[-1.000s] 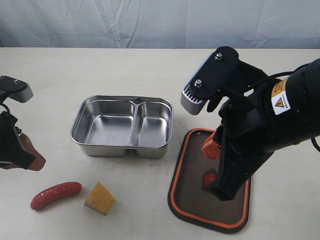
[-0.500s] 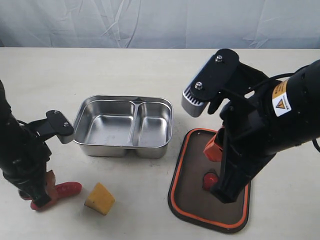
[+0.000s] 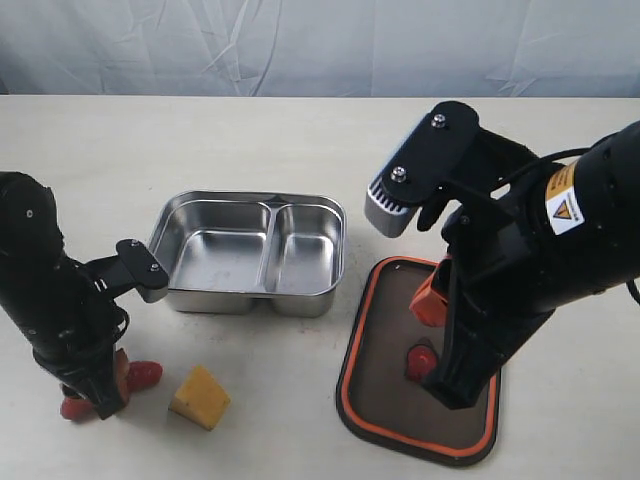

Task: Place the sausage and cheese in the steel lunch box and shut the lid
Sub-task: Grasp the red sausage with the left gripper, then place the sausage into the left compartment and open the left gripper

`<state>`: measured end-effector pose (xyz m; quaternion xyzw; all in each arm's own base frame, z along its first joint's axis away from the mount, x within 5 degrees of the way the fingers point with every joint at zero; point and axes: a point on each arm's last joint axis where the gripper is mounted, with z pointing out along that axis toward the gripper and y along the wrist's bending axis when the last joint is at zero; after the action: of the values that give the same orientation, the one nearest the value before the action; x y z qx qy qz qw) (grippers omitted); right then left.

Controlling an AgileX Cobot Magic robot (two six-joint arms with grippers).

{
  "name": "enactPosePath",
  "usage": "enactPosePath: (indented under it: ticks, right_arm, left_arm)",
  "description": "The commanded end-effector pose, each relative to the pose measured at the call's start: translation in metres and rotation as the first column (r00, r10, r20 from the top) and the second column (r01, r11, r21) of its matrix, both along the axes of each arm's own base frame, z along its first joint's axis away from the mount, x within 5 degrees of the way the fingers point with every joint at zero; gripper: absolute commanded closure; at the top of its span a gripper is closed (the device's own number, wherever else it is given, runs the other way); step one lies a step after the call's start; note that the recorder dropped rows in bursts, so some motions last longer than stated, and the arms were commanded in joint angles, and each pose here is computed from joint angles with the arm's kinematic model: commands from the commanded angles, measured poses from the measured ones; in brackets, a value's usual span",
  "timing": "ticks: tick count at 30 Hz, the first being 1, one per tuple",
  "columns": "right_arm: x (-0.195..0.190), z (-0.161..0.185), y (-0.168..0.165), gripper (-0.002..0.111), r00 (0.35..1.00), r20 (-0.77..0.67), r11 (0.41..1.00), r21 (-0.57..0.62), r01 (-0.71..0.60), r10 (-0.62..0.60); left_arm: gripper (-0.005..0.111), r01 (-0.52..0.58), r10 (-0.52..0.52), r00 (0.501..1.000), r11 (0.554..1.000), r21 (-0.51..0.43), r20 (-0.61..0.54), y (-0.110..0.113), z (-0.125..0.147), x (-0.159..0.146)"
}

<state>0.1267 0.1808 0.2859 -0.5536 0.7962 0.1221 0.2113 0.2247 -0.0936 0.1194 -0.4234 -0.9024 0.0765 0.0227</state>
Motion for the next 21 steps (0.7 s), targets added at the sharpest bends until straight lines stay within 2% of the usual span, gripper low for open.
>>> enactPosePath:
  ticks: [1,2,3,6,9,11,14,18,21]
  right_arm:
    - [0.000,0.000,-0.002,0.108,1.000,0.016,1.000,-0.006,-0.003,0.003]
    - [0.000,0.000,-0.002,0.108,1.000,0.016,1.000,-0.006,-0.003,0.003]
    - [0.000,0.000,-0.002,0.108,1.000,0.016,1.000,-0.006,-0.003,0.003]
    - [0.000,0.000,-0.002,0.108,1.000,0.018,1.000,-0.008,-0.004,0.004]
    - [0.000,0.000,-0.002,0.108,1.000,0.018,1.000,-0.011,-0.005,0.005]
    - [0.000,0.000,-0.002,0.108,1.000,0.022,1.000,-0.017,-0.006,0.007]
    - [0.000,0.000,-0.002,0.108,1.000,0.022,1.000,-0.017,-0.006,0.007]
    - [0.001,0.000,-0.003,0.108,1.000,0.023,1.000,-0.017,0.002,-0.001]
    - [0.001,0.000,-0.002,0.108,1.000,0.023,1.000,-0.015,0.006,-0.005]
  left_arm:
    - [0.090,0.007,-0.006,0.999,1.000,0.013,-0.044,0.001,-0.006,-0.003]
    - [0.101,0.010,-0.009,0.998,1.000,0.017,-0.067,0.001,-0.006,-0.005]
    - [0.106,0.020,-0.018,0.996,1.000,0.021,-0.090,0.001,-0.005,-0.007]
    - [0.107,0.035,-0.032,0.987,0.999,0.021,-0.160,0.000,0.005,-0.009]
    - [0.107,0.044,-0.043,0.987,0.999,0.005,-0.154,-0.003,0.026,-0.004]
    - [0.107,0.035,-0.038,0.995,0.999,-0.028,-0.089,-0.006,0.043,0.002]
    - [0.107,0.018,-0.010,0.996,0.995,-0.101,0.087,-0.012,0.075,0.015]
    - [0.107,-0.023,0.101,0.944,0.970,-0.242,0.313,-0.023,0.113,0.037]
    - [0.107,-0.040,0.161,0.906,0.953,-0.300,0.392,-0.030,0.125,0.053]
